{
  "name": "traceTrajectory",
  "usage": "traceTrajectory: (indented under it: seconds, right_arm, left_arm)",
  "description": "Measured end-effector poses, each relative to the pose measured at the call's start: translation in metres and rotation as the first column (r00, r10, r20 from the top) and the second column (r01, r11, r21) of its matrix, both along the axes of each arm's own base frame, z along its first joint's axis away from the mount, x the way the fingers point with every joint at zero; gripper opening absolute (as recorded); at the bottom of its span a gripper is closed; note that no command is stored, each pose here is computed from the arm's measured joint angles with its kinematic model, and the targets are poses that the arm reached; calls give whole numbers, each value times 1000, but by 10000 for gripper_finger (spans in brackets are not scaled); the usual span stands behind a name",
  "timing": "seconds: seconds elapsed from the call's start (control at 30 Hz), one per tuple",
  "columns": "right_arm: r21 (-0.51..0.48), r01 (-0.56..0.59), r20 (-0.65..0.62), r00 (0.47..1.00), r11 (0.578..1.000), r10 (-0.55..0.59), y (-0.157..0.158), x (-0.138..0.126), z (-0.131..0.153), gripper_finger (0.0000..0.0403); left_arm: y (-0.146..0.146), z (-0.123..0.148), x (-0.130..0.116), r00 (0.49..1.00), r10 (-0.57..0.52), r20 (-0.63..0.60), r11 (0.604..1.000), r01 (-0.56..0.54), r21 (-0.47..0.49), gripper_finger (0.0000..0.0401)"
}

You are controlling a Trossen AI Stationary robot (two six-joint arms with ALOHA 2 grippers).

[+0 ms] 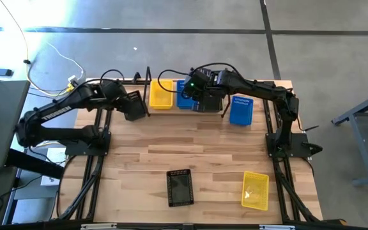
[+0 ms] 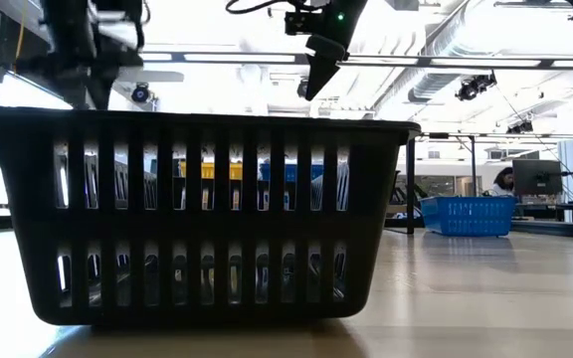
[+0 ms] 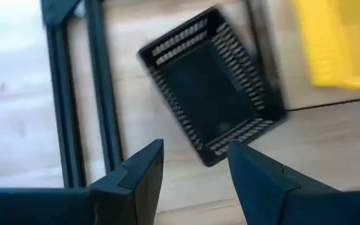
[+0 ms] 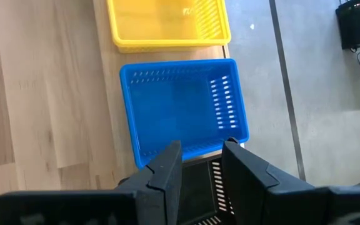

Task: Stack baskets on shelf by color
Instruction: Stack the top black bin on top of the black bin on the shelf

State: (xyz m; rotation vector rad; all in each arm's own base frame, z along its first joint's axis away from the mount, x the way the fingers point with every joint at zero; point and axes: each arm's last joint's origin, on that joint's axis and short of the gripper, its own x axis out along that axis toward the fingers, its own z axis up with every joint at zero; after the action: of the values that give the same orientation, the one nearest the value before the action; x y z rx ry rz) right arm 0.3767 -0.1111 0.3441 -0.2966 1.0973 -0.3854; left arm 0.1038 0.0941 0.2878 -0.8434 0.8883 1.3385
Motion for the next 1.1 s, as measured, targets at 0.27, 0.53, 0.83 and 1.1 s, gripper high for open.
traceTrajectory:
  seconds: [0.27,0.53,0.83,1.1]
  right_arm:
    - [-1,2,10,1000,1000,-2,0,1,0,101]
    - [-3,2,20,1000,1000,-2,0,1,1,101]
    - [2,-1,21,1000,1000,1,0,2,1,101]
    - [2,-2,22,1000,1000,2,0,2,1,101]
  left_arm:
    - [13,-40,-8,986,113,120,993,-108,-40,170]
    - [16,-75,-12,966,223,131,974,-214,-79,170]
    - [17,-98,-14,942,284,177,958,-271,-92,170]
    - [20,-116,-12,918,341,204,940,-330,-85,170]
